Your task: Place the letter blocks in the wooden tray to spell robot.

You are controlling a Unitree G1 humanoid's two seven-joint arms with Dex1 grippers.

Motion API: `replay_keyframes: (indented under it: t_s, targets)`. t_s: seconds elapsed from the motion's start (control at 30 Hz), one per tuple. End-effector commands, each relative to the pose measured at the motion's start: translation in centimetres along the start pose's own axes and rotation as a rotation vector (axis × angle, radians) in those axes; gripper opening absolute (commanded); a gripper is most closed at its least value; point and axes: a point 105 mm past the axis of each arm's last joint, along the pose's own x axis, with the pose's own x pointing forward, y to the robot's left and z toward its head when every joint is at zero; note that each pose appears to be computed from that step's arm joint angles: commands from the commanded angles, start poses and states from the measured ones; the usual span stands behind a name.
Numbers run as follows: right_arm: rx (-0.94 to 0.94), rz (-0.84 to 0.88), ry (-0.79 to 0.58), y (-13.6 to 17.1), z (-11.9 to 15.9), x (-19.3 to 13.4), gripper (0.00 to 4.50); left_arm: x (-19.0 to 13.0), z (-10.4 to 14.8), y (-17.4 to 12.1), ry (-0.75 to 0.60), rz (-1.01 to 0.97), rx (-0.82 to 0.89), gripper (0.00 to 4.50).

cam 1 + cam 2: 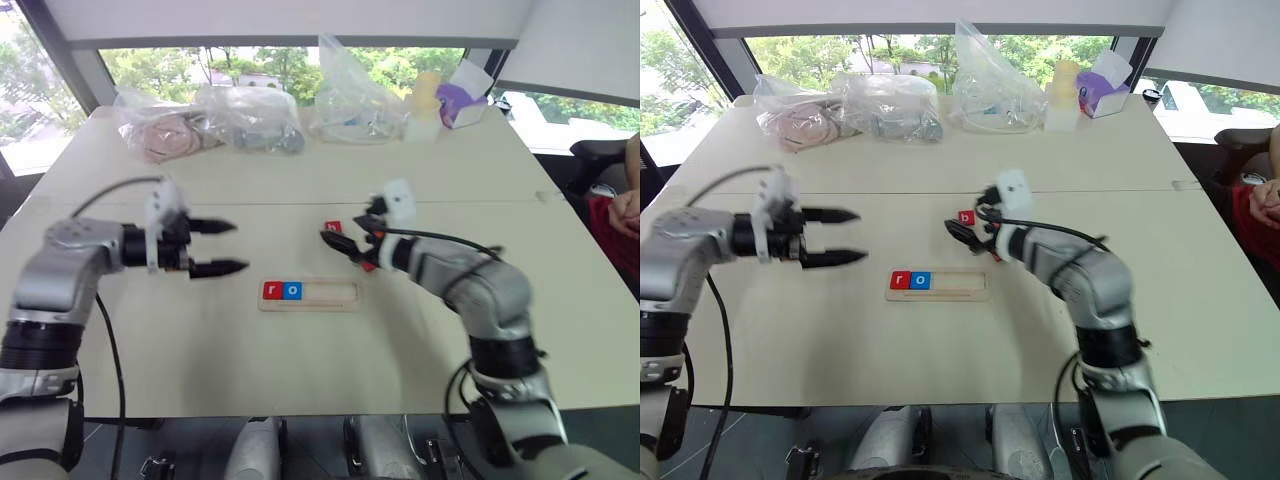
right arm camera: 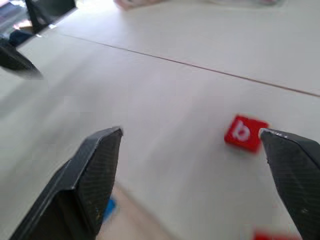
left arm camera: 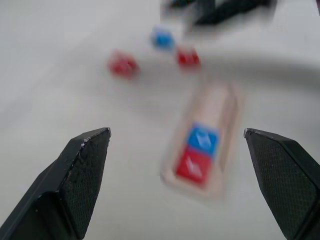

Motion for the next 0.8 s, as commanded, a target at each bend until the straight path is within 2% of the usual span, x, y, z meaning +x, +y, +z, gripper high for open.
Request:
replay_keyframes:
  t_s: [0.03, 0.17, 0.27, 0.47, 0.73, 0.8]
  targets:
    - [0.008, -0.132, 0.019, -2.4, -0.5, 1.8, 4.5, 0.0, 1.5, -0.6, -0.097, 0.048, -0.048, 4.48]
    - [-0.017, -0.198, 0.038, -3.0, -0.5, 4.0, 4.5, 0.4, 0.9, -2.1, -0.108, 0.068, -0.078, 4.48]
    - [-0.004, -0.177, 0.034, -2.3, -0.2, 5.0, 4.5, 0.4, 0.0, -2.4, -0.096, 0.108, -0.091, 4.48]
    - [0.011, -0.139, 0.082, -1.0, -1.5, 5.9, 4.5, 0.3, -1.3, -3.1, -0.068, 0.165, -0.101, 4.48]
    - [-0.009, -0.177, 0.129, -0.6, -3.3, 6.9, 4.5, -0.7, -3.9, -3.1, 0.089, 0.203, -0.063, 4.48]
    - [-0.001, -0.19, 0.123, -0.7, -3.4, 7.1, 3.96, -0.9, -3.9, -2.8, 0.098, 0.211, -0.048, 4.5]
